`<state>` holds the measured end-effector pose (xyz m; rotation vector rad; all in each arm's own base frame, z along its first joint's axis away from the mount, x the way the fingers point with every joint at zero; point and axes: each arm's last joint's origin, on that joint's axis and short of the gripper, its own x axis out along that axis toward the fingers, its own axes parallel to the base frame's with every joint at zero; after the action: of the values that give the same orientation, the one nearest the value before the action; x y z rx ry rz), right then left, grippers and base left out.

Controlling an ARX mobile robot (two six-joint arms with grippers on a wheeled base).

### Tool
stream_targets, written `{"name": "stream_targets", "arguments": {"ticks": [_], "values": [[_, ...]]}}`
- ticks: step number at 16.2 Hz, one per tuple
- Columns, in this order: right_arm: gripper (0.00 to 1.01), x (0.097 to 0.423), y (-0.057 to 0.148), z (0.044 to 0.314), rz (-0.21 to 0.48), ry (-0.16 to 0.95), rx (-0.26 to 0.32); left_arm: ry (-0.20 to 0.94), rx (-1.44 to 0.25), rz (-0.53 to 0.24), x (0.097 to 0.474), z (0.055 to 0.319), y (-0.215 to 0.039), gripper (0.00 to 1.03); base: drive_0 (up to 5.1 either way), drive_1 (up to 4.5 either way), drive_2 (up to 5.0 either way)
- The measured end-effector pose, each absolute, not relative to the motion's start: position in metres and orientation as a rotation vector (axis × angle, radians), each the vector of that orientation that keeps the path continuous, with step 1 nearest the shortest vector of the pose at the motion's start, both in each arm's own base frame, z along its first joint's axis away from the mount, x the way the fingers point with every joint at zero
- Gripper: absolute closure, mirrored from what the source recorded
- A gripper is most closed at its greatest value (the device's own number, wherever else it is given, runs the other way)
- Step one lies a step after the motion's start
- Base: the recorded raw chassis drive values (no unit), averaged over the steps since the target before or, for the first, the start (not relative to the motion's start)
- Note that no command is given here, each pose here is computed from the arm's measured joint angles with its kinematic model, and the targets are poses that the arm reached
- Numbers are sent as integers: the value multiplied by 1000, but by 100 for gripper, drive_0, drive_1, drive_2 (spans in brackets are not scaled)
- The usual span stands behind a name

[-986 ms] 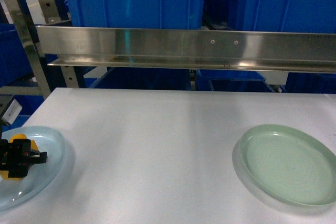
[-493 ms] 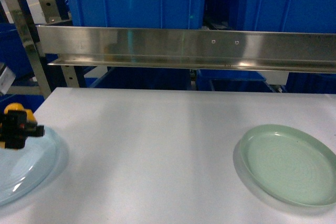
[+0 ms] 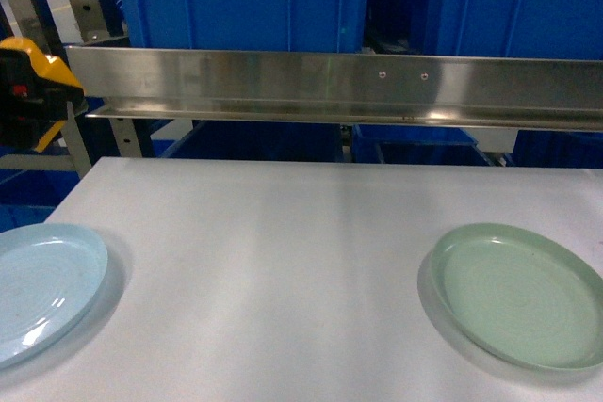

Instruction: Sort and place red and yellow blocks in left bins

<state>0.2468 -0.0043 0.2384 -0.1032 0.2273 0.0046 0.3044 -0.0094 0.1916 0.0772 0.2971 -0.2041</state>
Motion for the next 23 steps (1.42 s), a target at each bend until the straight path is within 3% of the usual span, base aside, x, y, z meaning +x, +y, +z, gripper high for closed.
{"name": "stream_targets", "arguments": {"ticks": [3,7,11,17,23], "values": [[73,247,-4,238,5,227,-103,276,64,-245,275,204,-19,76,0,0,0],[73,247,-4,238,5,227,-103,196,60,-226,245,223,-14,76,0,0,0],[73,247,-4,238,5,227,-103,-33,14,-220,221,247,-19,76,0,0,0],[73,247,-4,238,5,227,-103,-78,-33,-205,200,260,-26,76,0,0,0],[73,247,-4,238,5,227,-103,-61,-45,-195,206,256,-23,76,0,0,0]]}}
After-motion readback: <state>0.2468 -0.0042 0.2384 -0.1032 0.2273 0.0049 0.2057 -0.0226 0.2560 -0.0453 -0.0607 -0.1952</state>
